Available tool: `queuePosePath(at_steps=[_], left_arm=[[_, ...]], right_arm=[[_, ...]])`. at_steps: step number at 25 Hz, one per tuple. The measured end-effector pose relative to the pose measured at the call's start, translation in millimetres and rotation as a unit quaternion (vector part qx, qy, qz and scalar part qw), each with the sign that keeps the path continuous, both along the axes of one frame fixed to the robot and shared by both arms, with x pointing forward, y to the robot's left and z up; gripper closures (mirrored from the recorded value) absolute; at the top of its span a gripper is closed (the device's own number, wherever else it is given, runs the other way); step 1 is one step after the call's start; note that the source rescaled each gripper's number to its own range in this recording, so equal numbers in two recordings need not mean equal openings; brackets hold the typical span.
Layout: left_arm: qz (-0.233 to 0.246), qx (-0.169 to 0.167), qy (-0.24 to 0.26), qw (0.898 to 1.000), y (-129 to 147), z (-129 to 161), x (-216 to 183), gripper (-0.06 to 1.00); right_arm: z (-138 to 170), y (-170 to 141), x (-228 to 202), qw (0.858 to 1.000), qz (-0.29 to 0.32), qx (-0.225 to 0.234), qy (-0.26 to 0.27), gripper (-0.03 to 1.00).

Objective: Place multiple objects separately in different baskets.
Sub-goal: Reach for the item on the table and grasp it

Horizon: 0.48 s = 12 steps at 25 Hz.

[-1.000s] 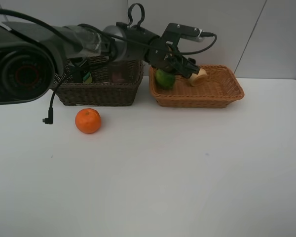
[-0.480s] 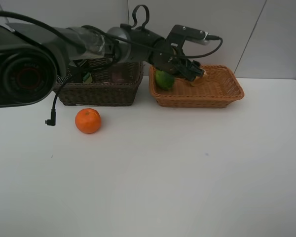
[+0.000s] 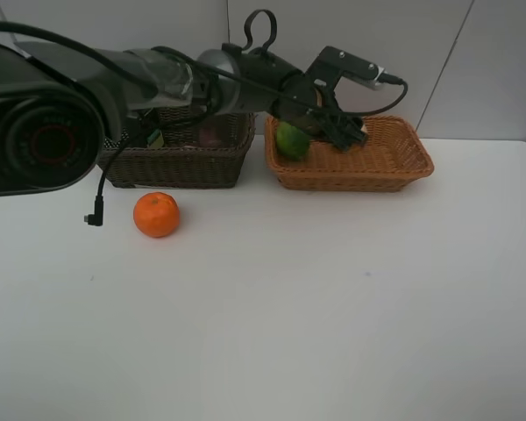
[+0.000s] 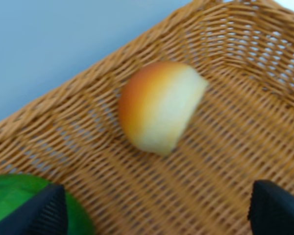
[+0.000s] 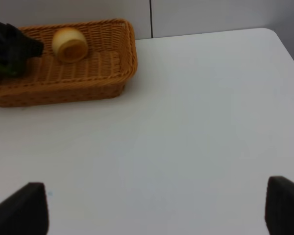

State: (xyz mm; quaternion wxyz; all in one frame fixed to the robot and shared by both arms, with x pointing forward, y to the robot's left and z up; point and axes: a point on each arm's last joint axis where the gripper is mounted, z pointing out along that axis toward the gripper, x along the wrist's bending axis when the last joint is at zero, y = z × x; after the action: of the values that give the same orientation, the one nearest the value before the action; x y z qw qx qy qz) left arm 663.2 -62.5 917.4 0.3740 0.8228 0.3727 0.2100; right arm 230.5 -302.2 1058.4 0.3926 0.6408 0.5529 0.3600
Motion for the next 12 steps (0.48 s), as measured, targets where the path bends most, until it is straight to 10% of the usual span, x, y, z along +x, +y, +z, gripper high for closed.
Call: queuePosePath(at_steps=[12], left_arm=[[0.035,0.104,0.076,0.991,26,72,-29,-0.02]], right_arm=[[0,0,0,1.0,0.0,0.0,0.0,0.02]])
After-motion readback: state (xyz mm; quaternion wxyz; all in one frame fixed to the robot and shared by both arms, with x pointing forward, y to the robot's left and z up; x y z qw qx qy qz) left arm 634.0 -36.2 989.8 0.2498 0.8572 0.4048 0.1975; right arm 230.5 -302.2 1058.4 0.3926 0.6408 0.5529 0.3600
